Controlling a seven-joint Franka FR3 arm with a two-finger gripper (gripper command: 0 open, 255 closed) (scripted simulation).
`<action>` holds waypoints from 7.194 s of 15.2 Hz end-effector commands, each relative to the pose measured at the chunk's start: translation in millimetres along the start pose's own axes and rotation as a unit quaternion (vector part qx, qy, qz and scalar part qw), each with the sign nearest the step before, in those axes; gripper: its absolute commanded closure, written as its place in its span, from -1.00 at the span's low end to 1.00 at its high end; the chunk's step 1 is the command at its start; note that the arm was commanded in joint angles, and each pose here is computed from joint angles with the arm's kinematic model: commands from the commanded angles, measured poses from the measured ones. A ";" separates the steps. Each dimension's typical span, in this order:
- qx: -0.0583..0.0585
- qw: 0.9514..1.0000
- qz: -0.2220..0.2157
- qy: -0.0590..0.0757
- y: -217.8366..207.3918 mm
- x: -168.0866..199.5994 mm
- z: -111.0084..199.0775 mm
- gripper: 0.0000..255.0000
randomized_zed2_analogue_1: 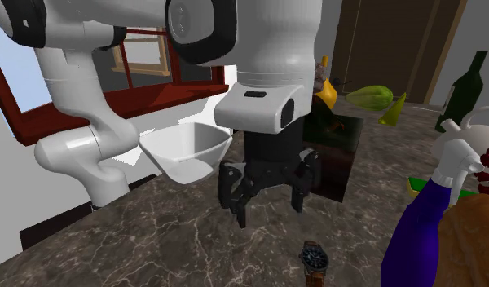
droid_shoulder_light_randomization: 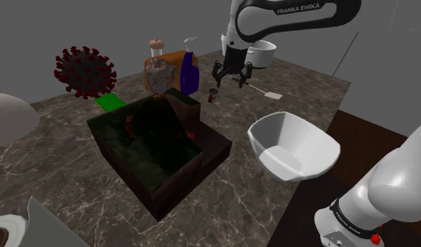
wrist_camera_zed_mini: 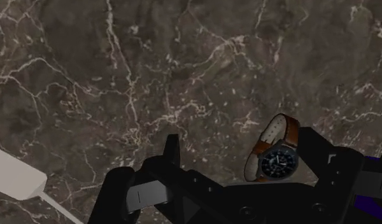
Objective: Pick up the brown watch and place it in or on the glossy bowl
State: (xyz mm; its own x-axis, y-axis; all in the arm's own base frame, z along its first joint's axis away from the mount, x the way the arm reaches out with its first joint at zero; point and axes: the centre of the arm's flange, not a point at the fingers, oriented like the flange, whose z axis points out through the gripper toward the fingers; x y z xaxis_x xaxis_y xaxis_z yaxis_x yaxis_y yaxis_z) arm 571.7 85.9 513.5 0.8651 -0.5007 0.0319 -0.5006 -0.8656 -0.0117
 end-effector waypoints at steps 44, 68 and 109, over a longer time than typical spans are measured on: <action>-0.001 0.998 0.065 -0.015 -50.7 56.8 2.5 1.00; -0.001 0.998 0.065 -0.015 -47.2 48.3 -115.5 1.00; -0.001 0.998 0.065 -0.015 99.6 -315.6 -69.8 1.00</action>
State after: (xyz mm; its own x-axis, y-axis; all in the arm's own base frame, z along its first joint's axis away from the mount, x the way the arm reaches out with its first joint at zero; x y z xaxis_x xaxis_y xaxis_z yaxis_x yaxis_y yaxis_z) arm 246.6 157.4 577.9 0.7938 -0.6082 -0.0006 -0.6082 -0.7937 -0.0122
